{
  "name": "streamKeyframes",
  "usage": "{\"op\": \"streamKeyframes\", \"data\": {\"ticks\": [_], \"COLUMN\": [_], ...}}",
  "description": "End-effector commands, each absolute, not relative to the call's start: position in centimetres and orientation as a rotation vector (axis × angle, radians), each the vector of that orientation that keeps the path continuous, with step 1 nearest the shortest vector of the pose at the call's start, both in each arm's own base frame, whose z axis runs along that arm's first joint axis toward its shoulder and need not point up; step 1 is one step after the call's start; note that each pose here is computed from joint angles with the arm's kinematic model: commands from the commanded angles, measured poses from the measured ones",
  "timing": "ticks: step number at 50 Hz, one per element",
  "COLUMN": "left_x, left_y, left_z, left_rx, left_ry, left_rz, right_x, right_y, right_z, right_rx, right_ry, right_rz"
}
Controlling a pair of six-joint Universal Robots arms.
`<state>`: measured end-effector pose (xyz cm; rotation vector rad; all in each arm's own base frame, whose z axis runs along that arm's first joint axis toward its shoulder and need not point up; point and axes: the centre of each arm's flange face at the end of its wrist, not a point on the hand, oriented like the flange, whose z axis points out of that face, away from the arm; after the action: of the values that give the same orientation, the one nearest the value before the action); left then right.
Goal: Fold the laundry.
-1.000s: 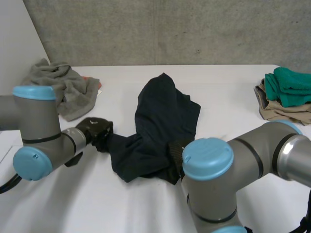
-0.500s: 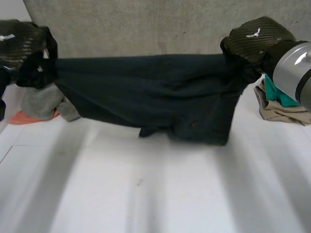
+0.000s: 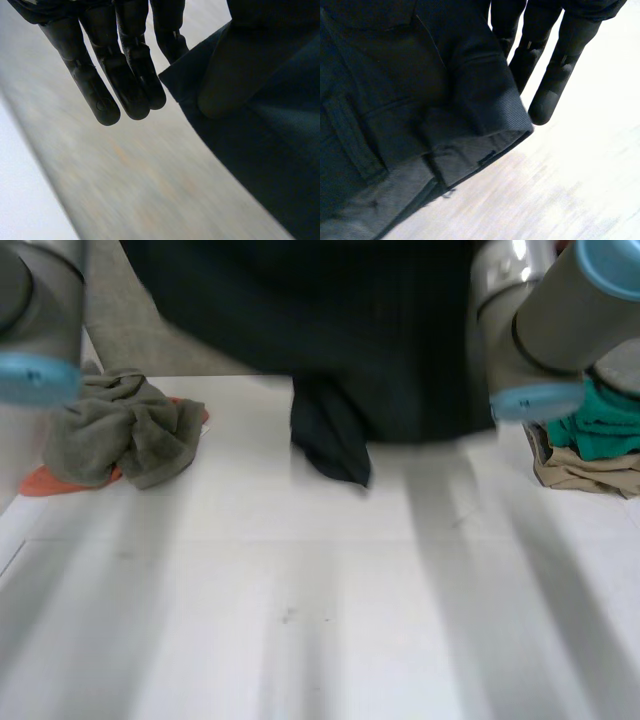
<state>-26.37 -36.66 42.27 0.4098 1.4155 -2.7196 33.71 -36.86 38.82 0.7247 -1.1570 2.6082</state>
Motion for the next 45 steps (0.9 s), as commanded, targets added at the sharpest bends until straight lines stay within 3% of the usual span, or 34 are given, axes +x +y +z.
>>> {"op": "streamKeyframes", "data": {"ticks": [1,4,8,9,12,16,20,24,29,36,45], "left_x": [-24.9,-24.8,-24.9,-24.8,-24.5,-24.0,-23.9,-24.0,-24.1,-24.4,-24.4], "left_y": [-33.5,-32.5,-30.9,-30.2,-29.3,-27.8,-27.0,-26.1,-26.0,-25.1,-24.6], "left_z": [45.1,42.4,36.2,33.3,29.4,22.8,18.0,15.4,16.2,18.5,19.2], "left_rx": [0.306,0.393,0.552,0.607,0.659,0.720,0.774,0.841,0.837,0.834,0.818], "left_ry": [1.324,1.464,1.714,1.814,1.939,2.123,2.271,2.359,2.370,2.339,2.358], "left_rz": [-2.823,-2.755,-2.595,-2.520,-2.411,-2.213,-2.036,-1.903,-1.906,-1.981,-2.002], "right_x": [34.2,33.9,33.3,33.1,32.8,32.5,32.1,31.8,31.5,30.1,27.3], "right_y": [-35.0,-35.4,-36.2,-36.5,-36.8,-36.3,-34.6,-33.5,-33.2,-31.7,-28.4], "right_z": [42.3,40.8,37.3,35.5,32.3,25.5,17.3,14.0,13.9,18.8,17.9], "right_rx": [0.841,0.945,1.149,1.226,1.341,1.535,1.750,1.822,1.657,1.311,1.104], "right_ry": [-0.864,-0.987,-1.180,-1.260,-1.399,-1.628,-1.773,-1.774,-1.982,-2.256,-2.574], "right_rz": [2.850,2.835,2.734,2.674,2.563,2.332,2.023,1.874,1.885,2.040,1.780]}}
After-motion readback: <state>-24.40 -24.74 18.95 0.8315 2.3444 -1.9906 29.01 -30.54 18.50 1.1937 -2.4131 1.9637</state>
